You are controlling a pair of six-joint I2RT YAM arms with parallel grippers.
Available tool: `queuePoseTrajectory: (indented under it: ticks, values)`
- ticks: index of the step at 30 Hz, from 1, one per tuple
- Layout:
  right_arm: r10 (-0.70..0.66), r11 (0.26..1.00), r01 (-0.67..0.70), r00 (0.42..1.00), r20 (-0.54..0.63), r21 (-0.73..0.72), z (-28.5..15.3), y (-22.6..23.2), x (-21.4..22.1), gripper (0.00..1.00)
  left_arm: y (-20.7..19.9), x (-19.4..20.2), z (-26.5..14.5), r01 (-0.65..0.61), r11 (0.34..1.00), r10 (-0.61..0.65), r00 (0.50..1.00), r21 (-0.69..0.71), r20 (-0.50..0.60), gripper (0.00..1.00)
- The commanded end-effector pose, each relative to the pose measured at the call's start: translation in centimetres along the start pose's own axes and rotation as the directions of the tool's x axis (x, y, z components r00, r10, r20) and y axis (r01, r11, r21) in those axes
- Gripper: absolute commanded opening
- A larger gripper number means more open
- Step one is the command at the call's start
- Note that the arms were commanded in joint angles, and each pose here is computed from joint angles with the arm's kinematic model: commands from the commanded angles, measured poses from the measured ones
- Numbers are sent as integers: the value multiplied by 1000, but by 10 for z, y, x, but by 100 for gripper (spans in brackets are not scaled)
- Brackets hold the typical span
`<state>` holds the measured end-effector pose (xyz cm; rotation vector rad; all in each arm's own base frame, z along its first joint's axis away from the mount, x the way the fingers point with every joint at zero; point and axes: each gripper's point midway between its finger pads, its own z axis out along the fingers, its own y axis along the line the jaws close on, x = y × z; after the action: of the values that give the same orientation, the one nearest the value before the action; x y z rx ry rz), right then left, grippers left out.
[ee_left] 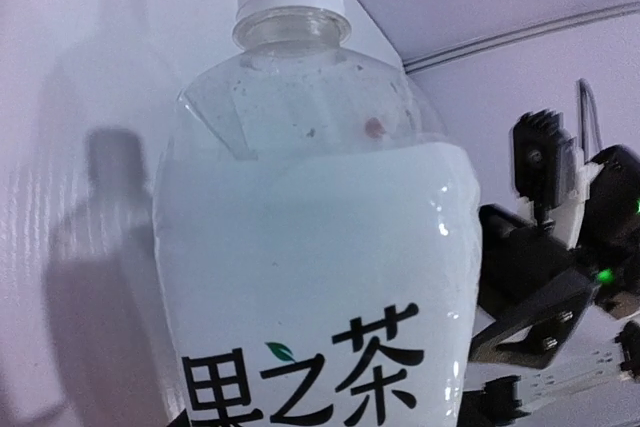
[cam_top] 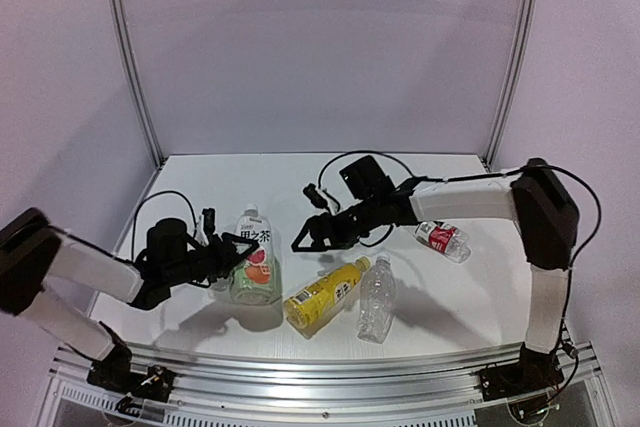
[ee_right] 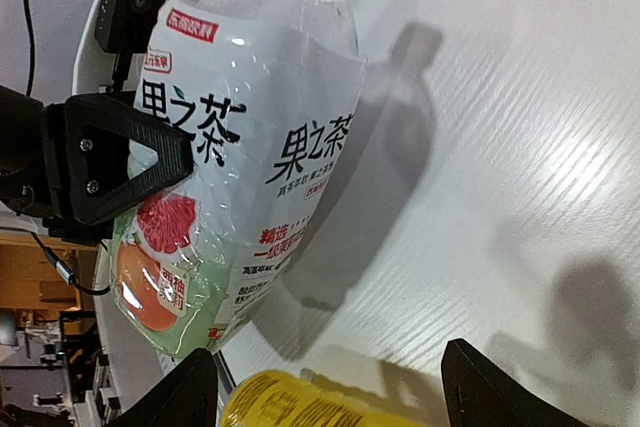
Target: Unscrew the bottle caps
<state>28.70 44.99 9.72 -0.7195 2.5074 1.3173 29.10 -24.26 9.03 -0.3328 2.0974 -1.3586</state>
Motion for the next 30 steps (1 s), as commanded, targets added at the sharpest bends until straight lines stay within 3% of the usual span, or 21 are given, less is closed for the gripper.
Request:
queuePoseTrajectory:
  ticks: [1,3,4,7,11,15,18,23,30]
  values:
    - [-147,980,126,981,128,157,-66,29,-30,80,-43,5,-31,-550,816,543,835,-177,-93,43]
    - [-181,978,162,973,145,134,-82,49,-33,79,-89,-8,-57,-779,573,803,596,-255,-15,44]
    - [-193,976,174,970,148,129,-88,54,-33,79,-97,-9,-63,-813,518,842,539,-265,-5,44]
    - [-242,965,221,957,160,138,-110,70,-30,78,-99,-8,-66,-818,522,848,528,-244,42,44]
    - [-314,941,281,932,180,190,-145,86,-28,76,-85,11,-52,-881,424,904,427,-208,35,45]
    - [-357,925,323,919,168,199,-168,104,-22,75,-73,36,-32,-949,271,959,281,-158,-44,45]
    - [-362,917,333,926,106,218,-161,103,-16,74,-80,58,-22,-978,178,981,184,-110,-54,45]
    - [-308,924,309,951,-41,224,-127,90,0,71,-76,82,-14,-994,69,991,77,-81,-108,45]
    - [-268,951,271,962,-46,150,-124,101,7,63,-84,87,-35,-995,41,997,46,-88,-61,44]
